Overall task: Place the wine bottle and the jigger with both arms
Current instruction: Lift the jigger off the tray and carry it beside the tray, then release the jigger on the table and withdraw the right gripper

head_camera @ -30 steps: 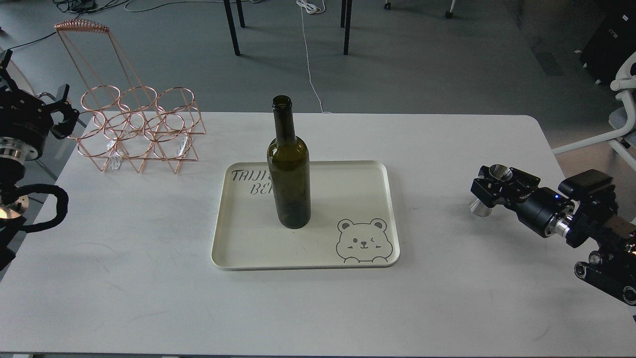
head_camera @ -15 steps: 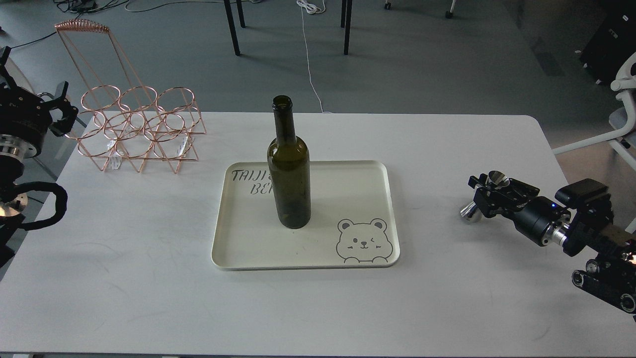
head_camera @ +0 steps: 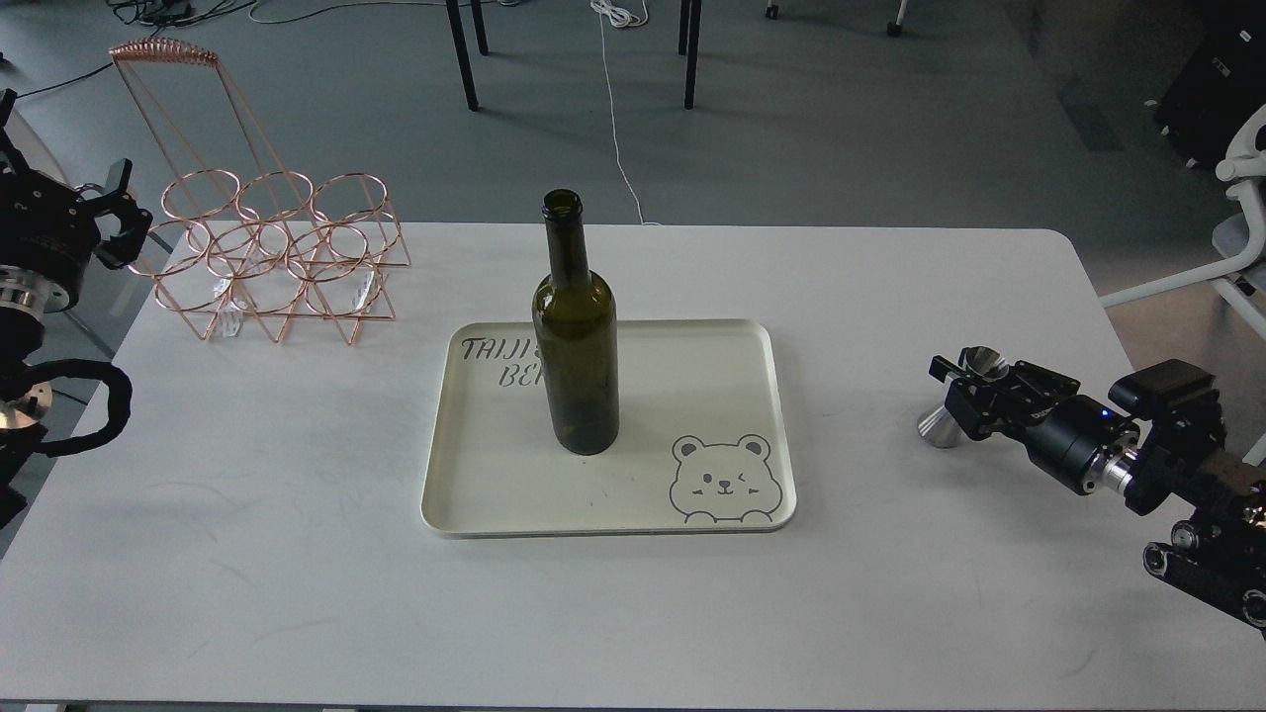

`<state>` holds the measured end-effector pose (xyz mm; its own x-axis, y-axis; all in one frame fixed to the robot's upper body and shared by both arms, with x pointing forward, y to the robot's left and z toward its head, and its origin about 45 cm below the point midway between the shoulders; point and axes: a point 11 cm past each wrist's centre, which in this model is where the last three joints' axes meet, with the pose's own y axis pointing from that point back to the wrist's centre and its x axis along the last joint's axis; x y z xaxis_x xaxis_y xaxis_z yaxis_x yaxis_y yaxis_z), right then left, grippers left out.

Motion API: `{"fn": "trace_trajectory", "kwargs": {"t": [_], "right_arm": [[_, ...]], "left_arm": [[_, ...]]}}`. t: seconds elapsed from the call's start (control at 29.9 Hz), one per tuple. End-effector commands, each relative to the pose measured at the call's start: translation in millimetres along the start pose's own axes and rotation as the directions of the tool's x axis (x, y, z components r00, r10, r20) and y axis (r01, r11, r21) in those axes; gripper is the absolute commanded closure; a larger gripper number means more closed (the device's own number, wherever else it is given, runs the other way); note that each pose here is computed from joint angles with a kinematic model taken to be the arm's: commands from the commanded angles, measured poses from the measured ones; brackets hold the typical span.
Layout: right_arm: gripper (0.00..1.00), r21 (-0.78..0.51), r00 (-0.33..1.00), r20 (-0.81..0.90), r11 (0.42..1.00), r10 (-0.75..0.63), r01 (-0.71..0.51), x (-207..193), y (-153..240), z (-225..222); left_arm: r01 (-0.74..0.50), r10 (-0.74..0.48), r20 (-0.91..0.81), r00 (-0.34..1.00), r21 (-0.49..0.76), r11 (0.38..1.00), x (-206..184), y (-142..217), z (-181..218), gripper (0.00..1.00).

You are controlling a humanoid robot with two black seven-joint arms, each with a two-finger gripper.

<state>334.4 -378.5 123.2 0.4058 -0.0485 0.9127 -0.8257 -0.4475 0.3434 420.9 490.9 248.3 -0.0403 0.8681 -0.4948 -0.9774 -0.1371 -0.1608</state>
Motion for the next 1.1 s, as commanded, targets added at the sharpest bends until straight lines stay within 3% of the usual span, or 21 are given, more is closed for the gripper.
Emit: {"fn": "trace_trajectory", "kwargs": {"t": [0.0, 0.33, 0.53, 0.77, 0.97, 1.07], "right_arm": [[0.39, 0.017, 1.0, 0.015, 1.0, -0.005, 0.005, 1, 9, -4], [0.19, -0.007, 1.0, 0.021, 1.0, -0.013, 0.013, 16, 50, 7], [0.16, -0.038, 0.999, 0.042, 0.999, 0.024, -0.022, 45, 81, 12], [0.11, -0.09, 0.962, 0.127, 0.969, 0.24, -0.23, 120, 84, 13], [0.06, -0.126, 0.847, 0.205, 0.871, 0.491, -0.474, 215, 69, 13], [0.05, -0.157, 0.782, 0.309, 0.84, 0.541, -0.52, 229, 48, 12]], "left_arm": [[0.001, -0.001, -0.001, 1.0, 0.0, 1.0, 0, 0, 0, 0.01], [0.001, -0.001, -0.003, 1.0, -0.001, 1.0, -1, 0, 0, 0.01], [0.003, -0.003, 0.003, 1.0, -0.004, 1.0, 0, 0, 3, 0.01], [0.019, -0.019, 0.023, 1.0, -0.014, 1.0, 3, -1, 17, 0.01], [0.11, -0.11, 0.032, 0.993, -0.006, 0.994, -20, -4, 34, 0.01], [0.167, -0.167, 0.046, 0.985, -0.005, 0.986, -34, -2, 53, 0.01]]}}
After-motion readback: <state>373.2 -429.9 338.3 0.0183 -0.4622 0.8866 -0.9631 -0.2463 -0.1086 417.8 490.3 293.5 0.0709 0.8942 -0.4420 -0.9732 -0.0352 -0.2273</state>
